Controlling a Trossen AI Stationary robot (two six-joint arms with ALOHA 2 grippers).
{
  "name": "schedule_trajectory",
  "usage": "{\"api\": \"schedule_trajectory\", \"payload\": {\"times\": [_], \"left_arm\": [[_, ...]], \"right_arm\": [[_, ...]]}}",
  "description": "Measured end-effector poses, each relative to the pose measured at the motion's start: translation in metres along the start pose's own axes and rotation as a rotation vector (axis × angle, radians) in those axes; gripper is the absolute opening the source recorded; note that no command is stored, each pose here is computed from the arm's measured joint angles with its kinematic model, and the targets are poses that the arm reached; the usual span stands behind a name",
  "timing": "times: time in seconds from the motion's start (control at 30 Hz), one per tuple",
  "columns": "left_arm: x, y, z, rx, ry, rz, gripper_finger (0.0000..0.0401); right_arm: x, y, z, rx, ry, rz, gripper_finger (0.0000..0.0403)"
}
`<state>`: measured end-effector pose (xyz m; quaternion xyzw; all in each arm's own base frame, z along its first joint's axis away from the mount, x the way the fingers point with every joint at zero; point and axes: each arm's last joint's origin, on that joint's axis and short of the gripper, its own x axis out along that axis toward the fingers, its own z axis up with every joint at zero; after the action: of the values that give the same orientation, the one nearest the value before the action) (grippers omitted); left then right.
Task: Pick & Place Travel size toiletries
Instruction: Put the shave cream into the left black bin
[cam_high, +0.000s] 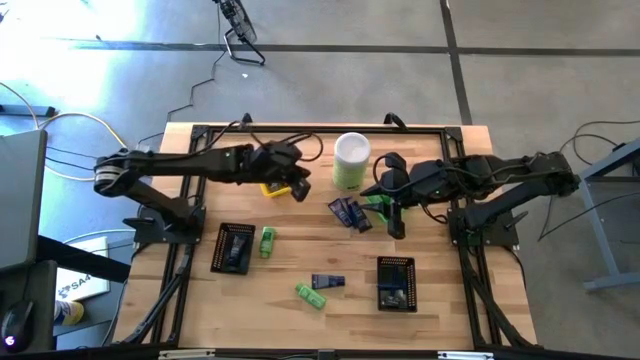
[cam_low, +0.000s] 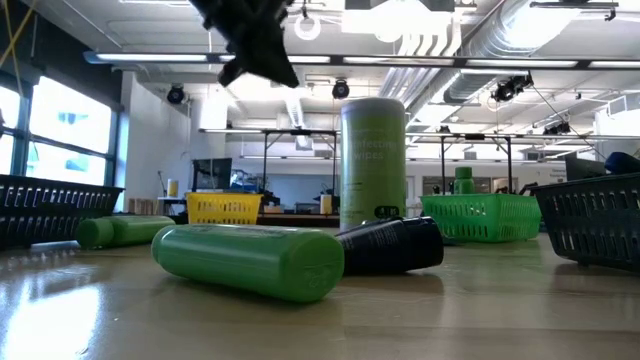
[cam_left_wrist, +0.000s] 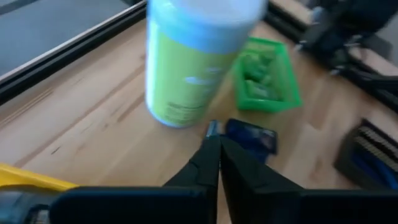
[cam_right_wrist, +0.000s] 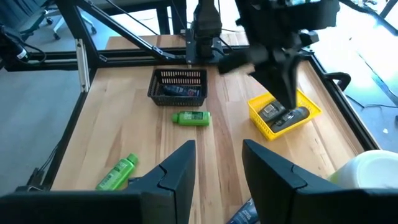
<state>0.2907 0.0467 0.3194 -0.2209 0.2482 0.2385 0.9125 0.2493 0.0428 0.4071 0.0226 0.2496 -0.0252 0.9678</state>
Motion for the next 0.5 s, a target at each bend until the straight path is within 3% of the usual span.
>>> {"api": "schedule_trajectory", "payload": {"times": [0.5], "left_arm": [[-0.043,-0.058,-0.036,0.171,0.036,-0.186,0.0001]], "right_arm": [[0.008,0.003,-0.004,-0.005,0.057,0.09,0.0125]]}}
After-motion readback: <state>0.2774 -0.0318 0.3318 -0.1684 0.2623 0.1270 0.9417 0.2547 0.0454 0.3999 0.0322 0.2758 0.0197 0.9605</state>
